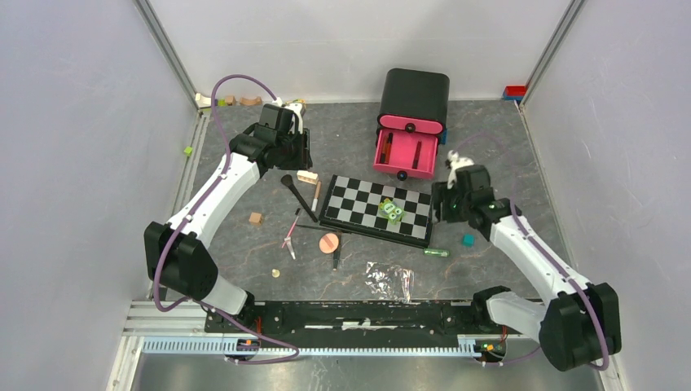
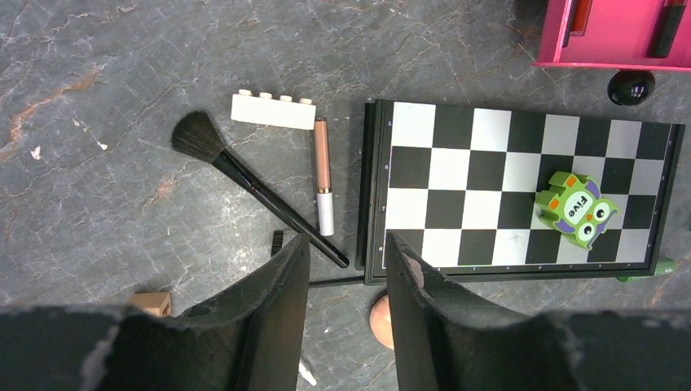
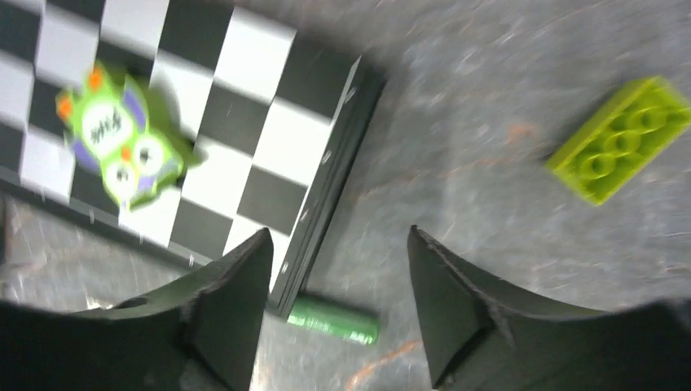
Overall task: Organize the makeup
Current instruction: Pick up the makeup from the center of the board.
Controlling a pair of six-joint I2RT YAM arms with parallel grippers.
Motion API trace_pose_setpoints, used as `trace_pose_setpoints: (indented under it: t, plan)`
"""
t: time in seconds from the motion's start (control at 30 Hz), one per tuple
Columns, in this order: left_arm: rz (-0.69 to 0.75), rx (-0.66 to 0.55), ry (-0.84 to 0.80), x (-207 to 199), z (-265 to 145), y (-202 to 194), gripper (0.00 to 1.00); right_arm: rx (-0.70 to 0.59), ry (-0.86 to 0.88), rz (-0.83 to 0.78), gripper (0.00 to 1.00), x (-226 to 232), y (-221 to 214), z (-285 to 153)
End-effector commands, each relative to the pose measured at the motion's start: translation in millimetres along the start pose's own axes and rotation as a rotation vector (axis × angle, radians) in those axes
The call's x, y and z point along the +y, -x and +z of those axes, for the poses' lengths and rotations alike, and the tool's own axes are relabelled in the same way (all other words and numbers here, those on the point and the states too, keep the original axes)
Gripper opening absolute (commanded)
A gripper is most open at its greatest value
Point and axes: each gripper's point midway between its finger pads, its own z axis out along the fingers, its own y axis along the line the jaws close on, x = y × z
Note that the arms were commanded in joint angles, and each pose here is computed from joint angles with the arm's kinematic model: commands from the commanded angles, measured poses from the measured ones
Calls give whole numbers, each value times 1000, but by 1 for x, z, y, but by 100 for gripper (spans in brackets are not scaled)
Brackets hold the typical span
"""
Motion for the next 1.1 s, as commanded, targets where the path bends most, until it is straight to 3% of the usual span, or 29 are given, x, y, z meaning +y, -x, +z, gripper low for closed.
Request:
trace_pose_setpoints:
  t: [0.0, 0.43, 0.83, 1.07]
  plan:
    - [8, -69, -9, -1, -11, 16, 47, 154, 64, -113, 72, 24, -55, -14]
    - [8, -62, -17, -2, -9, 14, 47, 303, 146, -259, 93, 34, -118, -6]
    - [8, -56, -21, -3, -8, 13, 46, 326, 69, -316, 89, 23, -126, 3]
    - [8, -54, -24, -4, -7, 13, 46, 367, 11, -317, 78, 14, -137, 3]
